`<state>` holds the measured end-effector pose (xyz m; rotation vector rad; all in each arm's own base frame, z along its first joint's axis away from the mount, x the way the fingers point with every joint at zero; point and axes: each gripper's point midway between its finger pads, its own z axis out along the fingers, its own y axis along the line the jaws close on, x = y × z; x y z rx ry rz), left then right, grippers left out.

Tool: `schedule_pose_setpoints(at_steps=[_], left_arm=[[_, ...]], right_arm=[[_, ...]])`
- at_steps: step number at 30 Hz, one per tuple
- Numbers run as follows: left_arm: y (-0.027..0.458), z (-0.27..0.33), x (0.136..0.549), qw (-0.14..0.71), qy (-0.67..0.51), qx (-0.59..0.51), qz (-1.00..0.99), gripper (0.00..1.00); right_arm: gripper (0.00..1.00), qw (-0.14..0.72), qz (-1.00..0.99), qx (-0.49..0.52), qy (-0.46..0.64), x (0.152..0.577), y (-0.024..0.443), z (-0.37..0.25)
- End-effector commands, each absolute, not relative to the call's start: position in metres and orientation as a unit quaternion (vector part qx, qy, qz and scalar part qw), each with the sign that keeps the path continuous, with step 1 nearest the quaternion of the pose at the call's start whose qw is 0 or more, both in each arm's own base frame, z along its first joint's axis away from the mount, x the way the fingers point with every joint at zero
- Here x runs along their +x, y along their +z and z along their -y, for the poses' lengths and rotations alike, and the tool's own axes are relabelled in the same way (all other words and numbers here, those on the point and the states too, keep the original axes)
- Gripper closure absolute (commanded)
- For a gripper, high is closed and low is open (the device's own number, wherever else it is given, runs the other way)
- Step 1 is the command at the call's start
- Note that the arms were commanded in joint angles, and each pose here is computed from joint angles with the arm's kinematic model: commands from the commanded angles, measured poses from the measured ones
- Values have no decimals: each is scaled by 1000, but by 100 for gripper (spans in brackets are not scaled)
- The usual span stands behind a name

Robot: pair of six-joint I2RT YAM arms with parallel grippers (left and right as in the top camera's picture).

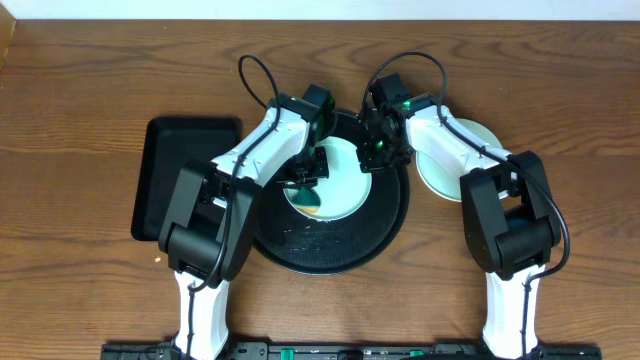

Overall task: Clean dirty plates on tray and stack at the side
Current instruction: 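Scrub the light-blue plate surface with the sponge in the left gripper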

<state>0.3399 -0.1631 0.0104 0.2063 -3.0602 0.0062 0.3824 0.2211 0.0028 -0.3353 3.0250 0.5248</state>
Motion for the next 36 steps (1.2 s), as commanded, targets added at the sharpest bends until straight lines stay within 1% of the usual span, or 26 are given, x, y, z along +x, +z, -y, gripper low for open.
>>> schedule_pose_setpoints(at_steps=[1, 5, 8, 12, 15, 21, 26, 27, 31, 36], left_arm=[[-3, 143, 364, -18, -43, 57, 997, 93], [-3, 154, 379, -45, -17, 58, 997, 93], [-3, 171, 373, -25, 29, 51, 998, 93], [1, 204, 360, 12, 119, 0, 993, 93], [4, 217, 353, 25, 153, -27, 988, 93], [6, 222, 353, 14, 163, -84, 983, 93], [14, 194, 381, -27, 98, -72, 992, 93], [25, 177, 395, -47, 65, -60, 995, 93], [59, 140, 423, -81, 10, -30, 996, 92], [95, 117, 443, -104, 8, 1, 995, 92]], right_arm=[[99, -17, -983, -108, 146, 359, -27, -220], [99, -17, -983, -108, 146, 359, -27, -220], [99, -17, -983, -108, 146, 359, -27, -220], [99, -17, -983, -108, 146, 359, -27, -220], [99, -17, -983, -108, 146, 359, -27, -220], [99, -17, -983, -108, 146, 359, -27, -220], [99, -17, -983, -108, 146, 359, -27, -220], [99, -17, -983, -108, 146, 359, -27, -220], [99, -17, -983, -108, 146, 359, -27, -220], [99, -17, -983, -108, 146, 359, -27, -220]])
